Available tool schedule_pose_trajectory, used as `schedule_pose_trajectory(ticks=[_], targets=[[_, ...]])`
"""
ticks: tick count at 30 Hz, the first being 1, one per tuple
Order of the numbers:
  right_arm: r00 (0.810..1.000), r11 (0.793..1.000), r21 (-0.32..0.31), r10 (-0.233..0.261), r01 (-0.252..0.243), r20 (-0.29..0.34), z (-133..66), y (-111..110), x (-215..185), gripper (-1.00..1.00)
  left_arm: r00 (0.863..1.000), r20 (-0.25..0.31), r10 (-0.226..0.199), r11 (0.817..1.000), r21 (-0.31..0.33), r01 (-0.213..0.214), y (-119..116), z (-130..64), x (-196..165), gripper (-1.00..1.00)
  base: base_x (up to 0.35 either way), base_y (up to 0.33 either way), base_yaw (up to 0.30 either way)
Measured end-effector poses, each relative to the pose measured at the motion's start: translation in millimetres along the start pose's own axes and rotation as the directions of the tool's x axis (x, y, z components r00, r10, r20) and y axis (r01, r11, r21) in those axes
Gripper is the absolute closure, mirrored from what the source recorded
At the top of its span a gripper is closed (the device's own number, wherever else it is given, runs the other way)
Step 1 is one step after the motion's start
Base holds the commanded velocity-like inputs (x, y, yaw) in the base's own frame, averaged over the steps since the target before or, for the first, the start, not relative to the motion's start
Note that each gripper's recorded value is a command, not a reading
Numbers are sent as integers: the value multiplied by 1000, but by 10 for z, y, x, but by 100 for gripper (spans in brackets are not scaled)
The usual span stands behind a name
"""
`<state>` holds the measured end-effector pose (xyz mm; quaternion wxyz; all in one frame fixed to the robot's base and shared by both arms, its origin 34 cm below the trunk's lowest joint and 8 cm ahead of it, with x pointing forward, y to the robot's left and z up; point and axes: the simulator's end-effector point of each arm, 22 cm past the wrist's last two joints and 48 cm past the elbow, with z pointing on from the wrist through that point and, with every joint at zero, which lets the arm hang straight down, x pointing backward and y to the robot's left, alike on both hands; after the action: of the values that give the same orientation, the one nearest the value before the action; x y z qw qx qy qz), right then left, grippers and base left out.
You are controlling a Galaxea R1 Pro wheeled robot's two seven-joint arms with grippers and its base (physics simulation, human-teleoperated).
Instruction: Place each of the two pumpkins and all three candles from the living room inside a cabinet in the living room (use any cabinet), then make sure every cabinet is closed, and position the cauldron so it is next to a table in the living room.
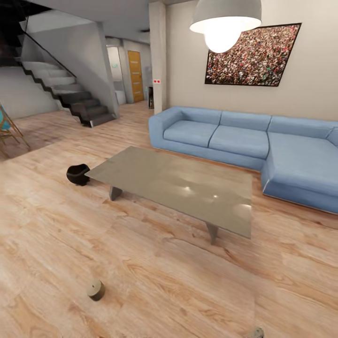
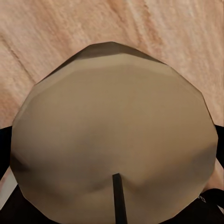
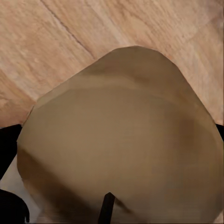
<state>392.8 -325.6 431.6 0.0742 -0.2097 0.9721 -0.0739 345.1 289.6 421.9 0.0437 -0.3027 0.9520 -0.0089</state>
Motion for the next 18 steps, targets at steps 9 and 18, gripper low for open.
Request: schedule_pose_trajectory(ticks=[9,18], targets=[[999,995,99,15,-11,-38,-12,-186,97,100,1000,0,0,1000,0,0,2,0,2,100,0,0,168],[998,995,99,-7,14,-65,-16,-208,147,100,1000,-1,0,1000,0,0,2,0,2,100,0,0,56]])
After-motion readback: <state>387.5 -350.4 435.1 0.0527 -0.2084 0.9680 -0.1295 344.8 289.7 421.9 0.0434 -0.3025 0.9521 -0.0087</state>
